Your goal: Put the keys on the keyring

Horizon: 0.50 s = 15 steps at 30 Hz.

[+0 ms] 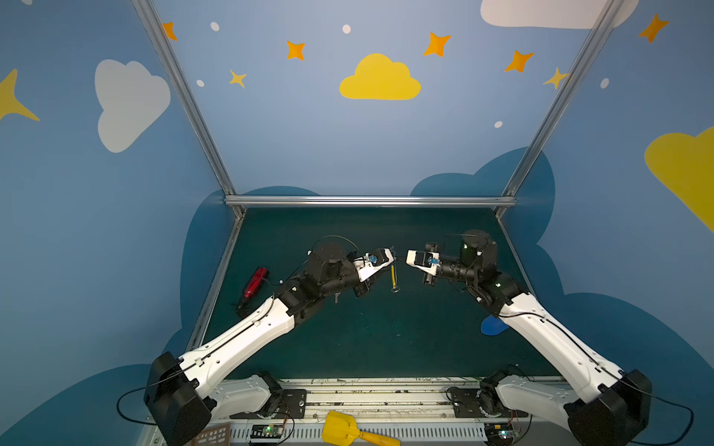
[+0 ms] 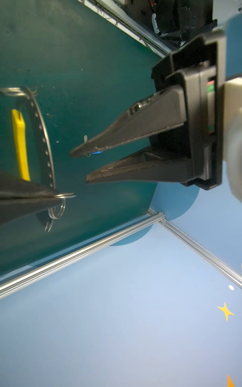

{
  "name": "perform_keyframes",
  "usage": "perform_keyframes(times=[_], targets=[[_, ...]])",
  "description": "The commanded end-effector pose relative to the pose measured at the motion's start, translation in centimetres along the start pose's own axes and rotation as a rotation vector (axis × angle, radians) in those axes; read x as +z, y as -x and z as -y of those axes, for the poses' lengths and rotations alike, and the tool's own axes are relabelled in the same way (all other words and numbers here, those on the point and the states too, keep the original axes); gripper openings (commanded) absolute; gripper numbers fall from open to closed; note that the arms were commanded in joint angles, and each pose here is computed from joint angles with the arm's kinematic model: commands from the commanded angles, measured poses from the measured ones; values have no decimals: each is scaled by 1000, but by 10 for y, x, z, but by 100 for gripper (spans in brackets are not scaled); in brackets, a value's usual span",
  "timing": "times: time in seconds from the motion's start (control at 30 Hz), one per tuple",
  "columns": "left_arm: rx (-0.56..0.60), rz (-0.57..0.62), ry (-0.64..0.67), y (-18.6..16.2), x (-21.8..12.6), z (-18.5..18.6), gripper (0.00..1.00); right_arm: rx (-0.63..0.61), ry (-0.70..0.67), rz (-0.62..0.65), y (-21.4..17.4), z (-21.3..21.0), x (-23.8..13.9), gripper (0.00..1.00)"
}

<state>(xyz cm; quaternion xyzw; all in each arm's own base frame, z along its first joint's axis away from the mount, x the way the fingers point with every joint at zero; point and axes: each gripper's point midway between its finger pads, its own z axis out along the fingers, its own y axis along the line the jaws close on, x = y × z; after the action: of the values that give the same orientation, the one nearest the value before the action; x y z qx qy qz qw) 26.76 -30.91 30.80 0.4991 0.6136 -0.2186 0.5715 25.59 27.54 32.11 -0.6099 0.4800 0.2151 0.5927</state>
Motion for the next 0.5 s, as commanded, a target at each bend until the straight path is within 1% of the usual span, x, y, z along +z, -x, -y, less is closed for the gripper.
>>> perform_keyframes(times=[0.0, 0.1, 0.2, 0.4, 0.47], targets=[[-24, 103, 12, 25, -7, -5, 23, 51, 35, 78, 13, -2, -1, 0], [-32, 116, 26, 26, -8, -9, 23, 74, 48, 100, 15, -3, -3, 0], [-38, 128, 32, 28, -8, -10, 23, 116, 30, 122, 17, 0, -4, 0], [-41, 144, 4, 31, -7, -7, 23, 124, 77, 168, 22, -4, -5, 0], [-37, 143, -9, 32, -7, -5, 20, 117, 87, 180, 24, -6, -5, 0]])
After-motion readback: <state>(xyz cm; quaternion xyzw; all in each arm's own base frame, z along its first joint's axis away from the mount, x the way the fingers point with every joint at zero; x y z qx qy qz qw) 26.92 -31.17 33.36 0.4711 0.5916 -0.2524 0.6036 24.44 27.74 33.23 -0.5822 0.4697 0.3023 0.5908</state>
